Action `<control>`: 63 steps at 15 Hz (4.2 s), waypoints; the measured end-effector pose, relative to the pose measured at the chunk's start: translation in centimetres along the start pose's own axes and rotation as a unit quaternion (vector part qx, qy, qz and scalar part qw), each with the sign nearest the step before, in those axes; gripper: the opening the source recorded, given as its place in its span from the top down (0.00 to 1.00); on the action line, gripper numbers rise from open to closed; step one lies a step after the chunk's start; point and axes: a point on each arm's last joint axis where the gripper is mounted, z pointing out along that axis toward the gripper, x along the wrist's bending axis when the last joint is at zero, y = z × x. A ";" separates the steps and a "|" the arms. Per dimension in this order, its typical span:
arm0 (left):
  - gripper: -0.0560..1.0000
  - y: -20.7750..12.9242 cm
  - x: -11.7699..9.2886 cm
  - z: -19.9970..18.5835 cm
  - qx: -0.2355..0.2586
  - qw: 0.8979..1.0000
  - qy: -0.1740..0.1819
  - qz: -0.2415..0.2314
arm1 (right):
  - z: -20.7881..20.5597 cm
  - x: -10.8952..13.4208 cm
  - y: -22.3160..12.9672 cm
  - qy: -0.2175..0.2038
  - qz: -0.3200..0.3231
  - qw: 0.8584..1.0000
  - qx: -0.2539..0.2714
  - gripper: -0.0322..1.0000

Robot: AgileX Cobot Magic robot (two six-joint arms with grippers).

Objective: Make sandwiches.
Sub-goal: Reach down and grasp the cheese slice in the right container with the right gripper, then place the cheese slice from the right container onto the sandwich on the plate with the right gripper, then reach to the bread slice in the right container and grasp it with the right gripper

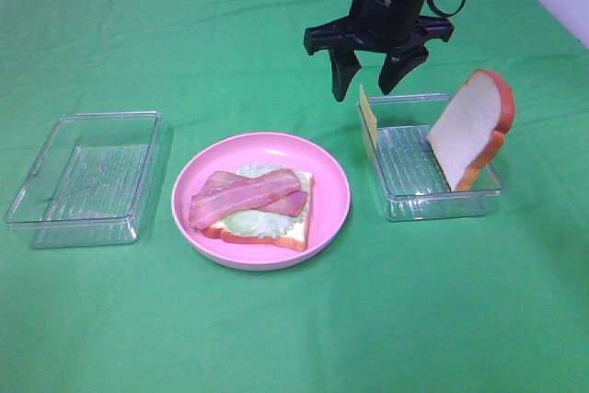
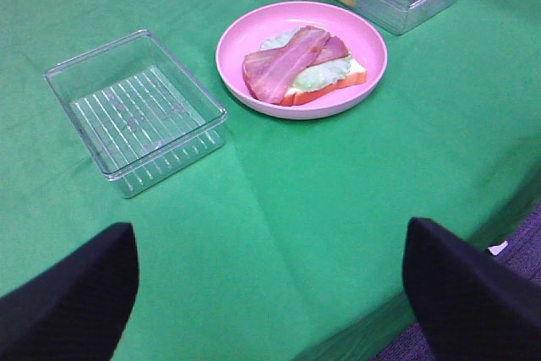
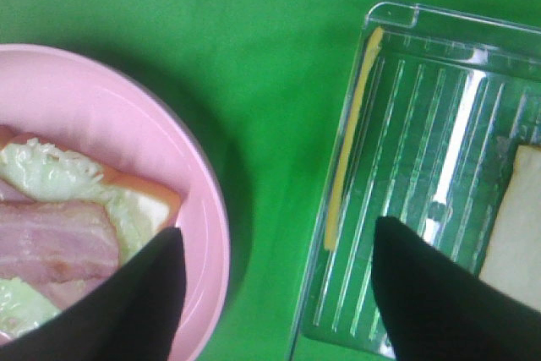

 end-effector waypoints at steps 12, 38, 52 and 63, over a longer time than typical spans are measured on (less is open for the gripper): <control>0.19 0.0 0.0 0.0 0.000 1.000 0.000 0.000 | 3.9 -1.0 0.6 -0.045 -0.002 0.999 0.011 0.70; 0.19 0.0 0.0 0.0 0.000 1.000 0.000 0.000 | -0.6 7.0 -0.9 0.329 -0.120 0.936 0.023 0.97; 0.19 0.0 0.0 0.0 0.000 1.000 0.000 0.000 | 6.5 5.4 -1.1 0.174 -0.048 0.979 0.095 0.50; 0.19 0.0 0.0 0.0 0.000 1.000 0.000 0.000 | -5.5 1.6 -1.5 -0.011 -0.037 0.999 -0.015 0.27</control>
